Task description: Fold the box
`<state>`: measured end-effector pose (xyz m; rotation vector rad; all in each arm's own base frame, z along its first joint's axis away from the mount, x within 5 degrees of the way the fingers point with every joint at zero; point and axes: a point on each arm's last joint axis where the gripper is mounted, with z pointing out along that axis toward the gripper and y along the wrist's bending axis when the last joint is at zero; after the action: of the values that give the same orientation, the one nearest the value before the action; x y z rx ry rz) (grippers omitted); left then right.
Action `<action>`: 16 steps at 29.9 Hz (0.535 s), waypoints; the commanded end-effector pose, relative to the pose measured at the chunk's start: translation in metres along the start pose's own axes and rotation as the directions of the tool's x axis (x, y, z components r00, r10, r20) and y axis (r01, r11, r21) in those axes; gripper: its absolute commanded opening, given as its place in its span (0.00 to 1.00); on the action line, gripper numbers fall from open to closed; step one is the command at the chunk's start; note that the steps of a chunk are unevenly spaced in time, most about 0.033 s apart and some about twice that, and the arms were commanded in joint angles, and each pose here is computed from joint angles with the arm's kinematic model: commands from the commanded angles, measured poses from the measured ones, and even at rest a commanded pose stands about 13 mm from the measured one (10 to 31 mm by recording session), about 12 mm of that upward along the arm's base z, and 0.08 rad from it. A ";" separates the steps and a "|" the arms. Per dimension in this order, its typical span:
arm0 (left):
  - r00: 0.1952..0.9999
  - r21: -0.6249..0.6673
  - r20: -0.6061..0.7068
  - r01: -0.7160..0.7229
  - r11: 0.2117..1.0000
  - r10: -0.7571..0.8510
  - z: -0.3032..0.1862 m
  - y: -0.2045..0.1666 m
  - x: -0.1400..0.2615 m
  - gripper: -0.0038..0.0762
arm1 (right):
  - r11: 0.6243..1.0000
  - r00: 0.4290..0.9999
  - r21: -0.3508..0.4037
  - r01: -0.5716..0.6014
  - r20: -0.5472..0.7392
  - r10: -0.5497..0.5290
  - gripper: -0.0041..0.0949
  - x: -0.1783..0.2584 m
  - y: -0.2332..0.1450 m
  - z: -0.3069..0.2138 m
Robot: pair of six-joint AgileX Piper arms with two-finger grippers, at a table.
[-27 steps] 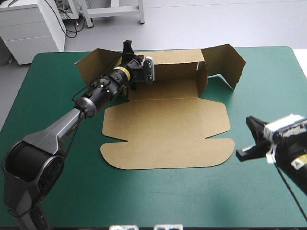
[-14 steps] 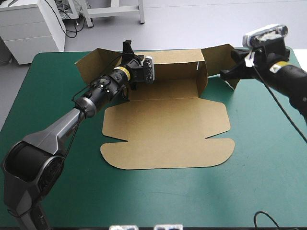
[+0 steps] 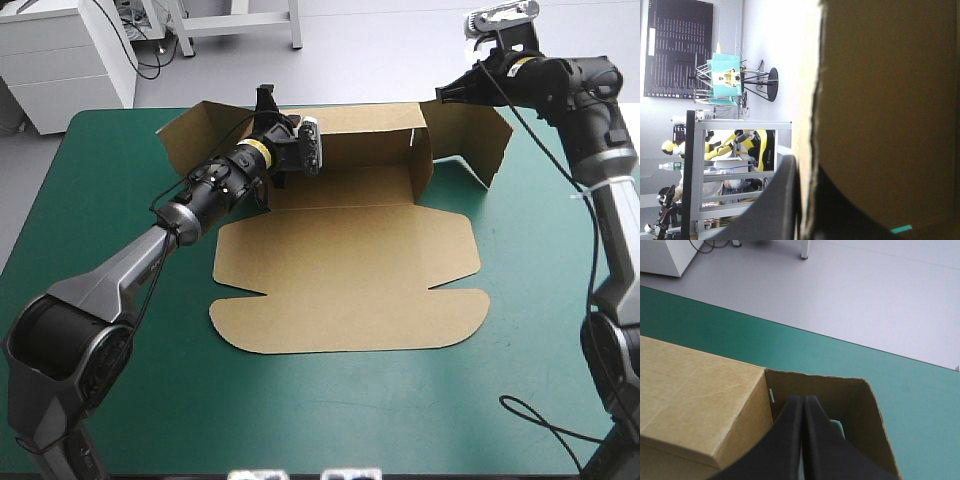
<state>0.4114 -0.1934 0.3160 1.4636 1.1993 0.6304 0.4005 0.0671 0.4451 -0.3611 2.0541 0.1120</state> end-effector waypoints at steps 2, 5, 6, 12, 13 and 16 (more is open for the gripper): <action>0.997 -0.119 0.061 0.051 0.992 -0.044 -0.024 0.035 -0.011 0.04 | 1.000 0.998 0.017 -0.013 0.062 0.012 0.02 -0.017 -0.006 0.010; 0.997 -0.119 0.061 0.051 0.992 -0.044 -0.024 0.035 -0.011 0.04 | 0.999 0.999 0.010 -0.047 0.024 0.046 0.02 -0.011 -0.007 0.034; 0.997 -0.119 0.061 0.051 0.992 -0.044 -0.024 0.035 -0.011 0.04 | 0.999 0.999 0.007 -0.051 0.002 0.051 0.02 -0.007 -0.008 0.043; 0.997 -0.119 0.061 0.051 0.992 -0.044 -0.024 0.035 -0.011 0.04 | 0.998 0.992 -0.006 -0.069 -0.109 0.068 0.02 0.015 -0.008 0.077; 0.997 -0.119 0.061 0.051 0.992 -0.044 -0.024 0.035 -0.011 0.04 | 0.997 0.989 -0.010 -0.072 -0.131 0.070 0.02 0.019 -0.008 0.081; 0.997 -0.119 0.061 0.051 0.992 -0.044 -0.024 0.035 -0.011 0.04 | 0.997 0.979 -0.018 -0.074 -0.191 0.069 0.02 0.028 -0.007 0.085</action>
<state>0.4114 -0.1934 0.3160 1.4620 1.2008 0.6288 0.4746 0.0780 0.3447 -0.3327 2.3453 0.1556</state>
